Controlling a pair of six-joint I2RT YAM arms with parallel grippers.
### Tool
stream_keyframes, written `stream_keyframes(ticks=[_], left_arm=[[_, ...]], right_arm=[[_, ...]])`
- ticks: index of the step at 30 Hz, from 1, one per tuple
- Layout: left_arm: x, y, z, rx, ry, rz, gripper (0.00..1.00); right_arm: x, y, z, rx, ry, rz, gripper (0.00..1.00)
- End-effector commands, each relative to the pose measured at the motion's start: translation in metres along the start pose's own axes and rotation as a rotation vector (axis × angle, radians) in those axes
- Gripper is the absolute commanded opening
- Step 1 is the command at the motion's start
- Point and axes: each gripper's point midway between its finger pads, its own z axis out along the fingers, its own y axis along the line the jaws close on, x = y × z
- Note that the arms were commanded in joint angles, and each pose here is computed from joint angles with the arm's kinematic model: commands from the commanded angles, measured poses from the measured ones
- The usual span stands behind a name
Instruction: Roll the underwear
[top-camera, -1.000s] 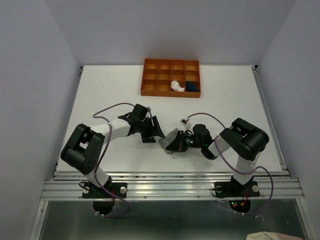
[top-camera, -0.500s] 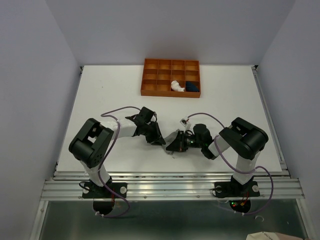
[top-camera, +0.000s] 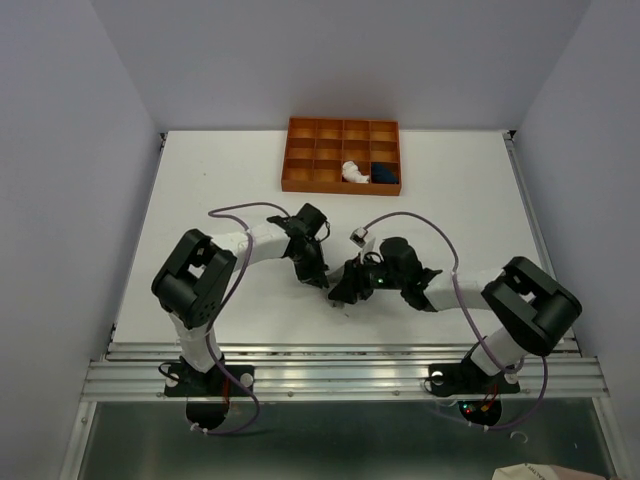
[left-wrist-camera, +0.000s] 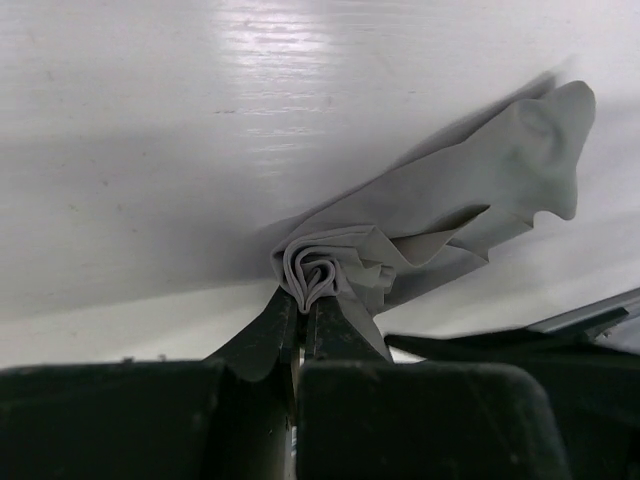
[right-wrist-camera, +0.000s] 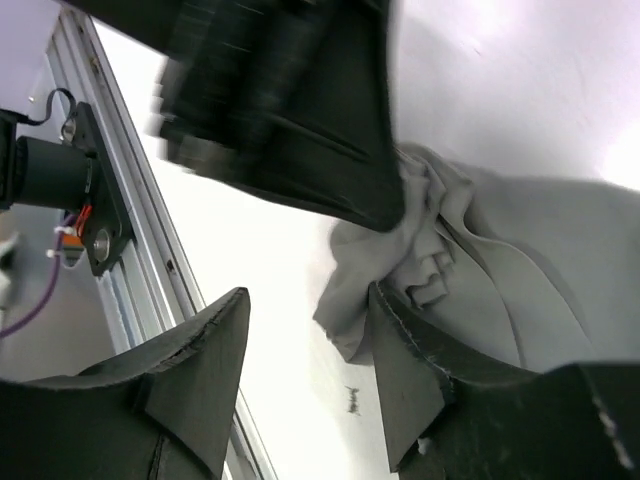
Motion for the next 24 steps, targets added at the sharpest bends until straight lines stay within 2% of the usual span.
stream_keyframes(ticks=[1, 8, 15, 21, 24], left_arm=[[0.016, 0.043, -0.006, -0.253, 0.060, -0.039, 0.00], [0.024, 0.050, -0.013, -0.357, 0.086, -0.091, 0.00], [0.026, 0.050, -0.016, -0.379, 0.084, -0.109, 0.00], [0.027, 0.052, -0.015, -0.393, 0.089, -0.107, 0.00], [0.027, 0.052, -0.015, -0.397, 0.091, -0.106, 0.00]], right_arm=[[-0.016, 0.008, -0.004, 0.117, -0.001, -0.218, 0.59], [-0.019, 0.022, -0.001, 0.278, -0.015, -0.412, 0.60], [-0.007, 0.050, 0.011, 0.213, 0.018, -0.481, 0.59], [-0.005, 0.048, 0.018, 0.267, 0.024, -0.527, 0.59], [-0.006, 0.061, 0.021, 0.233, 0.020, -0.549, 0.59]])
